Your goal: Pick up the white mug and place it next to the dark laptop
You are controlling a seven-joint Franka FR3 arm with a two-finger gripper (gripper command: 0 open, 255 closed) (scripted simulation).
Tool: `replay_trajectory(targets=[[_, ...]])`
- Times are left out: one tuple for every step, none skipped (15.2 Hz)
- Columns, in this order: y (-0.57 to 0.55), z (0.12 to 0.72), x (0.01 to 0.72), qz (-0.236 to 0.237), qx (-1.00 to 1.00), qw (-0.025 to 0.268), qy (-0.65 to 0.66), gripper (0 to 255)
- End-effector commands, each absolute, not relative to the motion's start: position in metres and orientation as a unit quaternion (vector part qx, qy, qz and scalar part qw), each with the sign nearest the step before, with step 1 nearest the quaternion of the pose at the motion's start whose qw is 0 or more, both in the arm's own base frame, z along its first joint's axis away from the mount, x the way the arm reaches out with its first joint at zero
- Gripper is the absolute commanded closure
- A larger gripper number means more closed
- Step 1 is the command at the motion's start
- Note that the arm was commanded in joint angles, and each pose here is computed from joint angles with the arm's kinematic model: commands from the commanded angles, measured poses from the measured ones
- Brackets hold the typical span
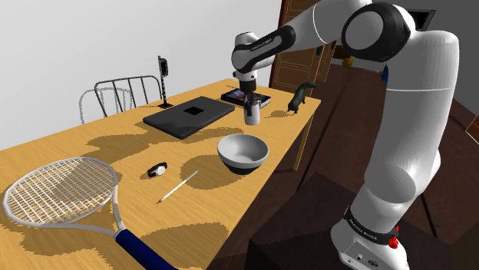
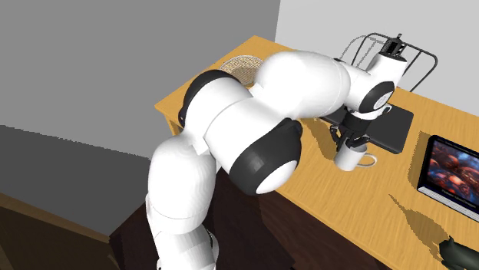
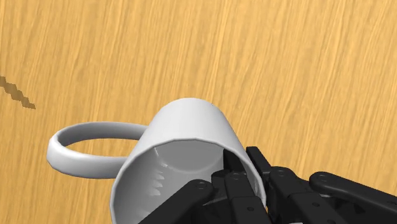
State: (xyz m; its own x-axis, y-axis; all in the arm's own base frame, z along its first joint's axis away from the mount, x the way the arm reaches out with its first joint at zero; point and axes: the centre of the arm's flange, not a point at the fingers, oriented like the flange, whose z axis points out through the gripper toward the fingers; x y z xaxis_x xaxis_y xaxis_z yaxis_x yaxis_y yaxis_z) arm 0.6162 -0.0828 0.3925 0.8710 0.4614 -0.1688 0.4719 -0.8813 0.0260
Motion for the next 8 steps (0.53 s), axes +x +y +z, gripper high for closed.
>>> replay_trajectory(targets=[[-0.083,0.382,0.616,-0.079,0.967,0.033,0.241,255],[-0.083,0.376,0.616,-0.079,0.967,0.033,0.241,255],[-0.083,0.371,0.616,-0.079,0.967,0.033,0.241,255],[-0.083,0.366,0.616,-0.079,0.967,0.033,0.241,255],[-0.083,0.359,0.616,-0.079,0.967,0.033,0.241,255],[-0.083,0.359,0.616,-0.079,0.967,0.033,0.241,255],[-0.083,0.359,0.616,-0.079,0.967,0.033,0.241,255],[-0.083,0.359,0.616,-0.079,0.967,0.033,0.241,255]])
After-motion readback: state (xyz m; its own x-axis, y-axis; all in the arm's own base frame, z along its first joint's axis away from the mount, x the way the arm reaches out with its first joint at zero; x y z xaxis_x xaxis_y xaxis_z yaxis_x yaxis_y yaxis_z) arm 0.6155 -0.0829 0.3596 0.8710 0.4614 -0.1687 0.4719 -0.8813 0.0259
